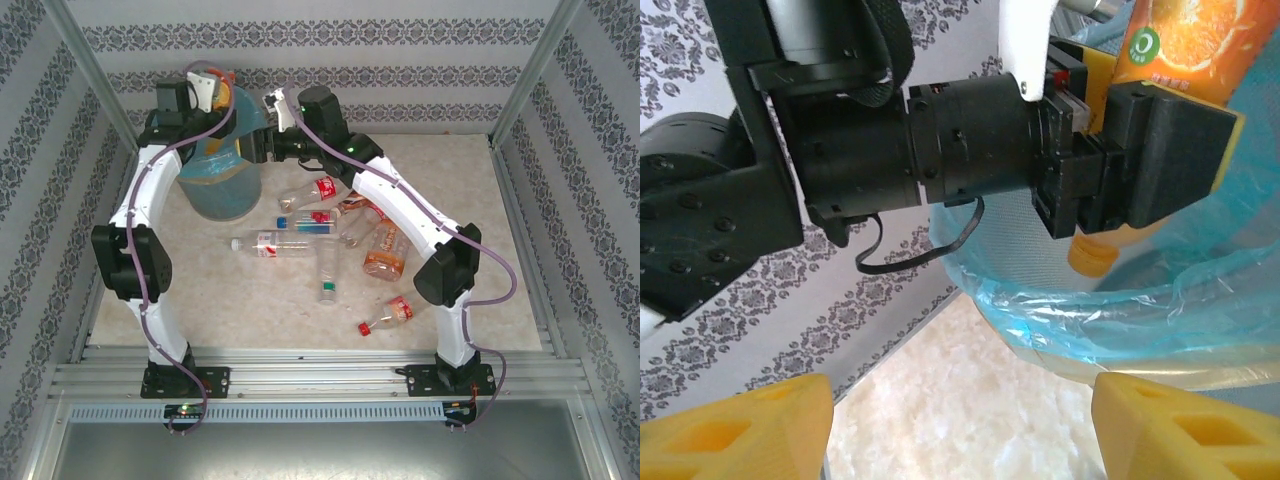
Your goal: Put the plastic bottles in the bin
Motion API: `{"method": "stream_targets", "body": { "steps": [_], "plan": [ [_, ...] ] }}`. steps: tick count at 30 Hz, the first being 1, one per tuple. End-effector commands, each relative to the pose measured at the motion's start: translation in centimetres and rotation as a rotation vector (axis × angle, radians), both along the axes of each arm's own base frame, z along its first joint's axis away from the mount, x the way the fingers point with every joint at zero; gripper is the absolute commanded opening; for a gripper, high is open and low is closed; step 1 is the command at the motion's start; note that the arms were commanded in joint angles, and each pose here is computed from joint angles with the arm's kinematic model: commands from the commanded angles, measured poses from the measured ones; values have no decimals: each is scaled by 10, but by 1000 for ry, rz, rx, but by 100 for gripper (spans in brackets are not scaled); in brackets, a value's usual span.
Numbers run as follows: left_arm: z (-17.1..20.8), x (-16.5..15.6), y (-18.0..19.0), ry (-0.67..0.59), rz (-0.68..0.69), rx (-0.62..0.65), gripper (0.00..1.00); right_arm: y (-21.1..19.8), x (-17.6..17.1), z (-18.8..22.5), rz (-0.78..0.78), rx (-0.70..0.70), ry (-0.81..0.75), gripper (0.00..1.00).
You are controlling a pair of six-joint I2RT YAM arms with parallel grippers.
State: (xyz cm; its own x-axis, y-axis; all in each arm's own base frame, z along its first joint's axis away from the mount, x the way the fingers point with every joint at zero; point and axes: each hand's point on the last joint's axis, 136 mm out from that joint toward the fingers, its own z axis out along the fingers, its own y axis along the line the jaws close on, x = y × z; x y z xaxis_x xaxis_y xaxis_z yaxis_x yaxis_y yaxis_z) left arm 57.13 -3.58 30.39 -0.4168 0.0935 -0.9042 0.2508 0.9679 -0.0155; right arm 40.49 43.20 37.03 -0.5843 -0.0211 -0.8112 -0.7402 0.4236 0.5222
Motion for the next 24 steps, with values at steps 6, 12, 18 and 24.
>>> {"method": "stream_targets", "body": {
  "steps": [6, 12, 18, 24],
  "plan": [
    [-18, 8, 7, -58, -14, -5, 76, -8, -8, 12, 3, 9, -36, 70],
    [-24, 7, 15, -45, 2, -20, 81, -8, -8, 15, 4, 13, -43, 70],
    [-20, 6, 20, -40, 5, -63, 80, -5, -9, 13, 10, 15, -32, 70],
    [-8, 6, 20, -52, -1, -88, 79, -8, -12, 18, 4, 13, -44, 70]
  ]
}}
